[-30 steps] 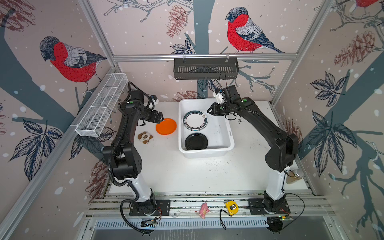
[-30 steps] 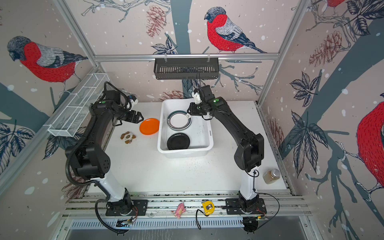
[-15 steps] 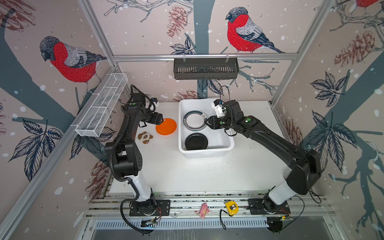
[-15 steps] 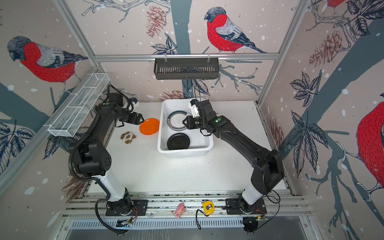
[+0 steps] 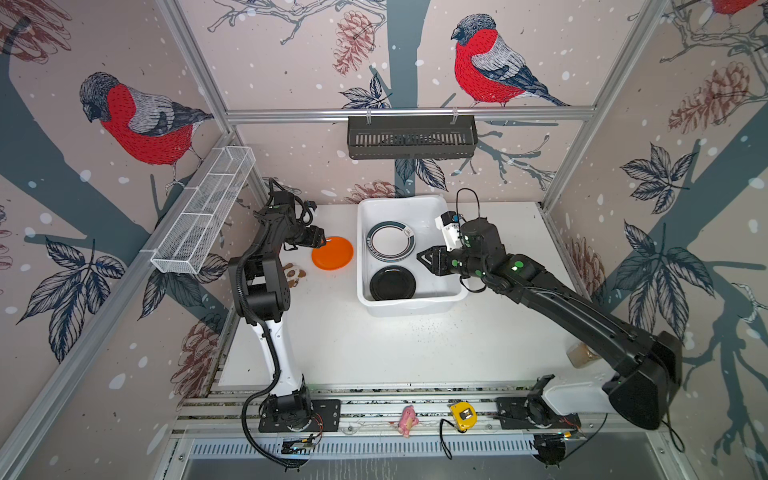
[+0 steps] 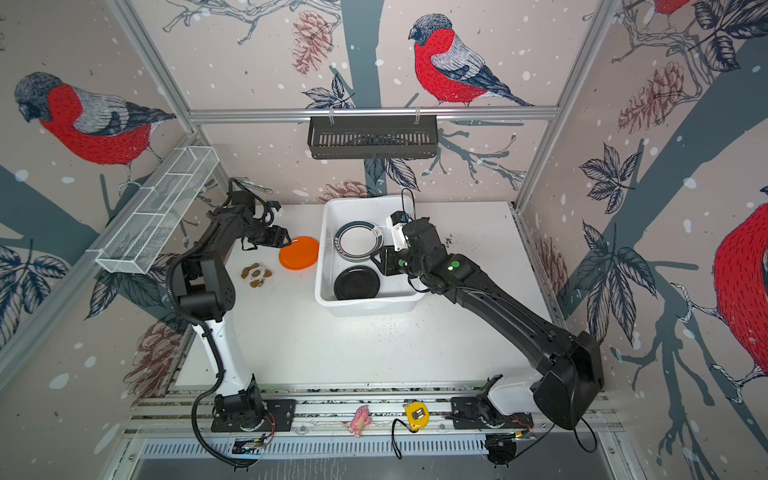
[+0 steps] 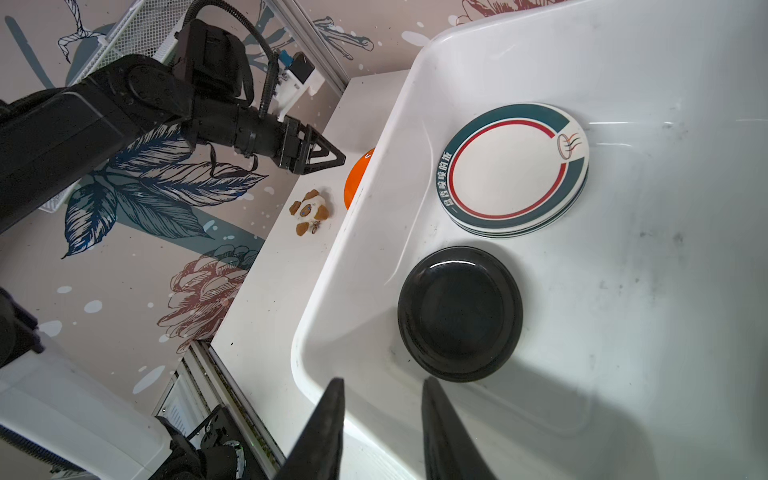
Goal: Place the plates into the plastic bin on the countertop
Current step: 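Open the right gripper and raise it out of the bin, then press the left gripper onto the orange plate's rim while the right gripper waits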
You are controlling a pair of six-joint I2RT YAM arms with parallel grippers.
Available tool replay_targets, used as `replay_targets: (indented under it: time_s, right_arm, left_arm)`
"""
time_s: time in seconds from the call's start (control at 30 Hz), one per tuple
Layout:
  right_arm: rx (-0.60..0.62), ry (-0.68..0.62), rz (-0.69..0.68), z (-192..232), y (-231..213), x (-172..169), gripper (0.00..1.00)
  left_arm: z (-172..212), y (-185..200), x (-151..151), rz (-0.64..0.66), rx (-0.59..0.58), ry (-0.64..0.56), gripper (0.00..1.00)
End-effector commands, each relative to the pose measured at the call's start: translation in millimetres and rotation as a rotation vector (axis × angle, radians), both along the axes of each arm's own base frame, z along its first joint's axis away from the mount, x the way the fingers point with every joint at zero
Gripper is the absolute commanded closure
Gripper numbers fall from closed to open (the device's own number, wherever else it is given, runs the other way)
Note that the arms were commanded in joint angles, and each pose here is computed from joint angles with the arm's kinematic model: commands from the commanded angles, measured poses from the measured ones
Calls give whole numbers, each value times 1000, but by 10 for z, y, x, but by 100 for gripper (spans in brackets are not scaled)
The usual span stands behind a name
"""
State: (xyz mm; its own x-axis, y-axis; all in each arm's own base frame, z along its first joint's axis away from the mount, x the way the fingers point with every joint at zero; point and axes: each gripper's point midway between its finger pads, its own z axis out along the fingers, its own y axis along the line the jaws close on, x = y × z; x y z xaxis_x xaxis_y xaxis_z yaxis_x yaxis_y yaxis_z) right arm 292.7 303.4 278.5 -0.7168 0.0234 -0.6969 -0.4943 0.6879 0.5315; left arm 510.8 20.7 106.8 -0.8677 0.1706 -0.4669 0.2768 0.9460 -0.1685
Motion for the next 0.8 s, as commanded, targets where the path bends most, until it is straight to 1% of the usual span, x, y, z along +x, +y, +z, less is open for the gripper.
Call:
replay_targets:
  time_s: [0.0,0.13,0.2,0.27,0.4,0.77]
  right_arm:
    - [44,-19,-43,82,-25,2,66]
    - [63,-15,-64,55,-87,-52,66]
    - [67,-4,-71,-3,-101,-64,66]
    - [67,3,-74,-40,-103,-66,66]
    - [72,7,-76,-55,-99,-65,66]
    - [69,15,-64,-127,-34,-12,66]
  left_arm:
    - [-23,36,128,9,-56,-11,30]
    - [-116,63,215,3,-95,11,34]
    - [-162,59,238,-2,-126,20,38]
    - [-199,46,239,-6,-139,28,39]
    - [-281,8,193,-40,-157,42,39]
    - [-478,110,125,-11,-173,84,37]
